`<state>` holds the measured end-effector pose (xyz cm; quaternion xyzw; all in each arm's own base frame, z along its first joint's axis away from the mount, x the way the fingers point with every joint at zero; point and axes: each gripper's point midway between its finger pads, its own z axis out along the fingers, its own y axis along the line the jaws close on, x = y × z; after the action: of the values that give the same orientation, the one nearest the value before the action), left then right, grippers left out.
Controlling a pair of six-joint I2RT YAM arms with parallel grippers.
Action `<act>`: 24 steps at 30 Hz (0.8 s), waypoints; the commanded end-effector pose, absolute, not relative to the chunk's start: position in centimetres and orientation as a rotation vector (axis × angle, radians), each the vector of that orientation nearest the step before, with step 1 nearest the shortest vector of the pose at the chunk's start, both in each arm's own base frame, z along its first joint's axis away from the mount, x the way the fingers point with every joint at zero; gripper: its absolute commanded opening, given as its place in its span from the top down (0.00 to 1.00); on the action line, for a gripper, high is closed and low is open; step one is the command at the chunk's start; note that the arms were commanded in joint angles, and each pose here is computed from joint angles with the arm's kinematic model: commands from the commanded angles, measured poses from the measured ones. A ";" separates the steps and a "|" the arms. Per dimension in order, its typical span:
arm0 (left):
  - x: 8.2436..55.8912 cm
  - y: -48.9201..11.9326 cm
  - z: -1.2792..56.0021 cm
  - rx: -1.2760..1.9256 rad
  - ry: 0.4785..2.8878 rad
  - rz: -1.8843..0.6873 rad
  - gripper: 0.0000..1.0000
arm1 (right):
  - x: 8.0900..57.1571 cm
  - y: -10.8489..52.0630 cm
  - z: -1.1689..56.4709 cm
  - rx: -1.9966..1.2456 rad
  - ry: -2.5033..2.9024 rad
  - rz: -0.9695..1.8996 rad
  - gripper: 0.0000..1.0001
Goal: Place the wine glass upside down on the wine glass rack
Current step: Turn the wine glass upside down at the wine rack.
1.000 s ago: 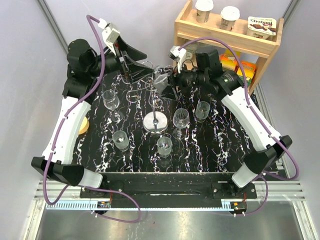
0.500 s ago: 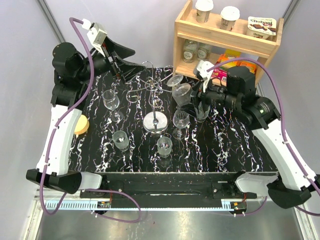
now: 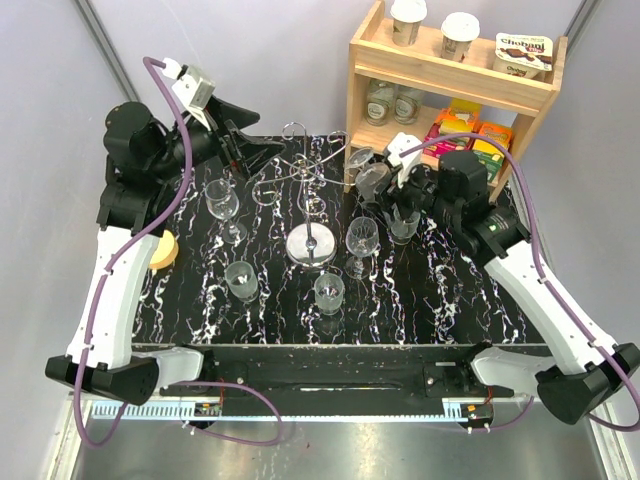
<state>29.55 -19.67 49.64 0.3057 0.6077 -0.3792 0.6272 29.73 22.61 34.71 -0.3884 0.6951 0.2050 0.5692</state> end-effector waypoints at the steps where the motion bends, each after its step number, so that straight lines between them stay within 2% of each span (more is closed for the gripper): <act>1: 29.1 -18.9 50.9 0.687 1.343 -0.811 0.01 | 31.1 20.9 41.8 -0.783 1.394 0.400 0.99; 11: 30.0 -18.2 50.2 0.653 1.393 -0.760 0.01 | 32.1 19.5 40.0 -0.755 1.372 0.324 1.00; 18: 31.0 -16.3 48.2 0.679 1.464 -0.573 0.01 | 30.3 20.5 38.4 -0.821 1.396 0.419 0.99; 24: 31.7 -17.4 45.9 0.705 1.500 -0.650 0.01 | 30.6 21.2 37.5 -0.833 1.398 0.455 1.00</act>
<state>31.48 -17.43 45.84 0.2979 0.6640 -0.2887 0.6221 30.88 20.66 33.52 -0.3712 0.6726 0.1863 0.6125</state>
